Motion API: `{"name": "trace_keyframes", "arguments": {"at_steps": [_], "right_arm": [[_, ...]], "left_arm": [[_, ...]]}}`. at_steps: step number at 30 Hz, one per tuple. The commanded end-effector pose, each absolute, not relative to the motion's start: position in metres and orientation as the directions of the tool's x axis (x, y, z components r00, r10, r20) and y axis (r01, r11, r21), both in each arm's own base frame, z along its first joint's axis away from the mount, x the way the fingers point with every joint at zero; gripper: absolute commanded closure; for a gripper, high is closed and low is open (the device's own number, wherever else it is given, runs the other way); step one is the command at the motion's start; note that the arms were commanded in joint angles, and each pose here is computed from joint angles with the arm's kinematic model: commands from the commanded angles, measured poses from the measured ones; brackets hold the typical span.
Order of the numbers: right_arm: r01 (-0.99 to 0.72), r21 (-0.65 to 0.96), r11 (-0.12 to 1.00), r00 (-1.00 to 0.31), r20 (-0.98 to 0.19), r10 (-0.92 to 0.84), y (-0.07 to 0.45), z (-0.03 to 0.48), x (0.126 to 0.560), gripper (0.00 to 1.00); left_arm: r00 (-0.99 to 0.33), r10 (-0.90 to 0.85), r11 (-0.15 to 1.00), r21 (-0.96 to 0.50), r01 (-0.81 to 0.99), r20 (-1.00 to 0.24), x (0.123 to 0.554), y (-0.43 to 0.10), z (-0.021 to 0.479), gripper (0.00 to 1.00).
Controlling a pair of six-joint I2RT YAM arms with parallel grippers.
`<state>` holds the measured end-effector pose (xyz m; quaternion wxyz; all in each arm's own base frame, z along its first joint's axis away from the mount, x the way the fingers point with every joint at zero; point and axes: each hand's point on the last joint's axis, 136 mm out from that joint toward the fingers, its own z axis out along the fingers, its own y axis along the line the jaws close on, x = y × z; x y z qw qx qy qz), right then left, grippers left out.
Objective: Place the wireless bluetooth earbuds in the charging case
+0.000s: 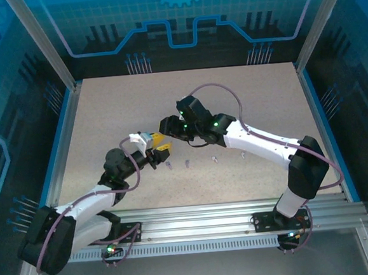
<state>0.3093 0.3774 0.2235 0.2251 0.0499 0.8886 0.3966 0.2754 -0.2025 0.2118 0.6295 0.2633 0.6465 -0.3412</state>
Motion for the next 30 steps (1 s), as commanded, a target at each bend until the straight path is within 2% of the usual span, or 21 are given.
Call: {"name": "trace_keyframes", "arguments": {"at_steps": [1,4,7,13,18,24,30], "right_arm": [[-0.134,0.767,0.628,-0.896,-0.365,0.254,0.390,0.240,0.295,0.56],[-0.142,0.767,0.625,-0.891,-0.374,0.257,0.390,0.242,0.295,0.56],[-0.148,0.770,0.621,-0.887,-0.381,0.261,0.388,0.244,0.293,0.56],[-0.148,0.757,0.636,-0.868,-0.407,0.283,0.376,0.246,0.291,0.56],[-0.157,0.742,0.652,-0.839,-0.449,0.309,0.363,0.255,0.293,0.56],[-0.169,0.761,0.626,-0.845,-0.439,0.306,0.369,0.256,0.291,0.57],[-0.175,0.764,0.621,-0.845,-0.440,0.304,0.373,0.256,0.291,0.57]], "left_arm": [[0.013,-0.163,0.619,-0.092,0.780,-0.987,0.272,-0.203,0.232,0.55],[0.008,-0.201,0.632,-0.124,0.765,-0.979,0.276,-0.200,0.234,0.56],[0.001,-0.231,0.641,-0.151,0.753,-0.973,0.280,-0.198,0.235,0.47],[-0.021,-0.240,0.664,-0.180,0.726,-0.971,0.286,-0.195,0.228,0.49],[-0.055,-0.215,0.664,-0.187,0.724,-0.975,0.281,-0.194,0.222,0.46],[-0.013,-0.182,0.636,-0.127,0.761,-0.983,0.270,-0.198,0.230,0.45],[-0.010,-0.208,0.632,-0.143,0.762,-0.978,0.272,-0.200,0.235,0.45]]}}
